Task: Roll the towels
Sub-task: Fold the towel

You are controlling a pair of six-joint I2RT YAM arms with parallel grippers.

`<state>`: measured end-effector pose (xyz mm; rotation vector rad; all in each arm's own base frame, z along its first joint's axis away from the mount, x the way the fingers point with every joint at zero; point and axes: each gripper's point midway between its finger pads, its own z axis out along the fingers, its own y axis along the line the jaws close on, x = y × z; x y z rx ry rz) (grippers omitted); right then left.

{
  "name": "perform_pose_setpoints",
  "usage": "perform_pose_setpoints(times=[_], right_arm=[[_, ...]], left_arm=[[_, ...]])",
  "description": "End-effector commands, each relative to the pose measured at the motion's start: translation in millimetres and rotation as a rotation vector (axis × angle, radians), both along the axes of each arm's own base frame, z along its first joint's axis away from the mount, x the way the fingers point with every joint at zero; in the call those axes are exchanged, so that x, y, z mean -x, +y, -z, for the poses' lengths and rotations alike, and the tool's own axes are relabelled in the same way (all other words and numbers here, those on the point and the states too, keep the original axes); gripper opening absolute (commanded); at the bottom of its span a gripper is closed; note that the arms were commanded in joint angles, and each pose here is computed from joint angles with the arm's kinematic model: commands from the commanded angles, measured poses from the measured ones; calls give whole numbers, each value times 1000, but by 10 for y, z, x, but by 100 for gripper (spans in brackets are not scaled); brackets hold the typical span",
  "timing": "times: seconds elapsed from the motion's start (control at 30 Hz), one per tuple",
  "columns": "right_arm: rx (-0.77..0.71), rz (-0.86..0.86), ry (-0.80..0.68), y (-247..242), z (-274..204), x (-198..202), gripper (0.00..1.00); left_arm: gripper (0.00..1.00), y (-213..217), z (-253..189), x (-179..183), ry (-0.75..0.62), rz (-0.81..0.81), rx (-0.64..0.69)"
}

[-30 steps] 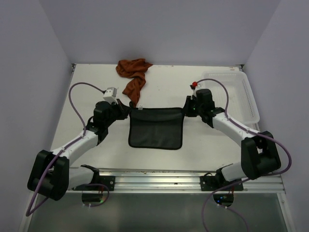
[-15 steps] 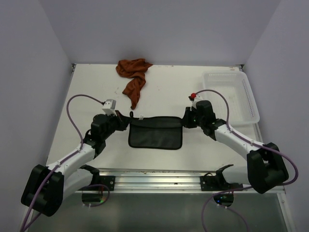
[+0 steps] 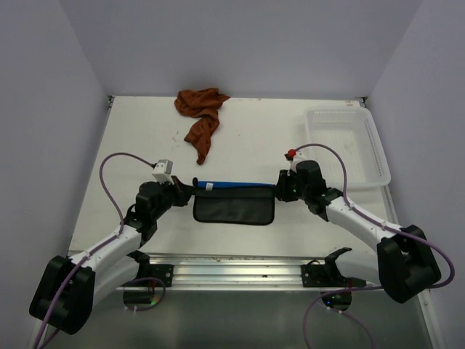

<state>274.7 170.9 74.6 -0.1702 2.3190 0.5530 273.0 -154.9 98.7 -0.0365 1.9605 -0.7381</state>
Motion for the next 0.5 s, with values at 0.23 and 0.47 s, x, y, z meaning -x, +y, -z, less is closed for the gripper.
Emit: perform_pose_setpoints(times=[0.23,0.47], right_arm=[[9,-76,-21,154,-26,150,37],[-14,-11,-9,98,-35,235,38]], left_arm=[[0,-13,-27,17,-35,-11,30],[0,-37,85,117,-22,9,16]])
